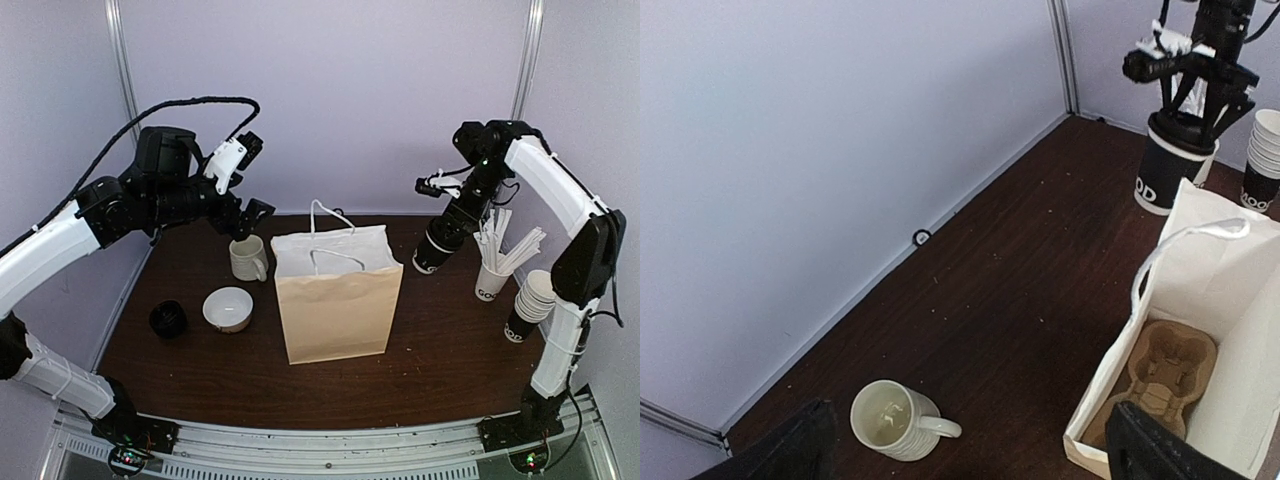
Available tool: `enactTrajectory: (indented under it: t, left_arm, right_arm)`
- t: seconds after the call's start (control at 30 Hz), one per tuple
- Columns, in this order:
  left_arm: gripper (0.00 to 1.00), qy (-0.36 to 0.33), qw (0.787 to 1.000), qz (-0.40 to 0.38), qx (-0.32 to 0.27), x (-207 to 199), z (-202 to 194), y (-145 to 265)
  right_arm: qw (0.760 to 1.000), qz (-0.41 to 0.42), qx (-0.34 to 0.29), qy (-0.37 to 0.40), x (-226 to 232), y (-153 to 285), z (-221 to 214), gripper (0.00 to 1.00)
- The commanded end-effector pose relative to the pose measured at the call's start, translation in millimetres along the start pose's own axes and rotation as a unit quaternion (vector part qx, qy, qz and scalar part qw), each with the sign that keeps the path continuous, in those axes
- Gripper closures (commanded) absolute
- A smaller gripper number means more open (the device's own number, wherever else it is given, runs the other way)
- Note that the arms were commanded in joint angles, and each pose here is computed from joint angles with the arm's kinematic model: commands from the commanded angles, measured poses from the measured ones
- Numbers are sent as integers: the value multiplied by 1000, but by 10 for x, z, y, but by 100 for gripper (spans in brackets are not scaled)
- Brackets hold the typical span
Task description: Pack the takeout coffee
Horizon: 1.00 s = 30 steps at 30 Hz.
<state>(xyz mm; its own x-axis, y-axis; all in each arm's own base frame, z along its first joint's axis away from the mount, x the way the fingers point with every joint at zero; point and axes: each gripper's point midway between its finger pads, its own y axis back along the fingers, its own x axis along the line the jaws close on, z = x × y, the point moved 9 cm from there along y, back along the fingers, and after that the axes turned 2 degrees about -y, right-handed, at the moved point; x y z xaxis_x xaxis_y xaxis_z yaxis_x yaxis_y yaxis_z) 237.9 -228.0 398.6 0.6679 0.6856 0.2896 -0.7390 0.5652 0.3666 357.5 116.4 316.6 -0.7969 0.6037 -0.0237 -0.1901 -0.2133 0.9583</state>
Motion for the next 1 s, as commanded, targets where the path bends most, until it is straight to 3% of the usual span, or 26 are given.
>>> enactTrajectory:
  t: [0.0,0.17,0.33,0.63,0.97]
  left_arm:
    - [3,-14,999,-48,5,-60,37,-73]
    - [3,-13,994,-112,16,-163,30,-71]
    - [2,-5,982,-187,35,-292,-10,-107]
    - [8,1,978,-206,42,-290,187,-279]
    - [26,-9,965,-242,97,-367,221,-669]
  right_arm:
    - [998,9,-64,3,210,306,-13,31]
    - [995,-1,-103,17,371,607,-84,31]
    - [981,-24,-189,38,564,1075,-154,31]
    - [937,-17,-341,78,961,1802,-267,30]
    - [918,65,-366,140,1443,1874,-196,30]
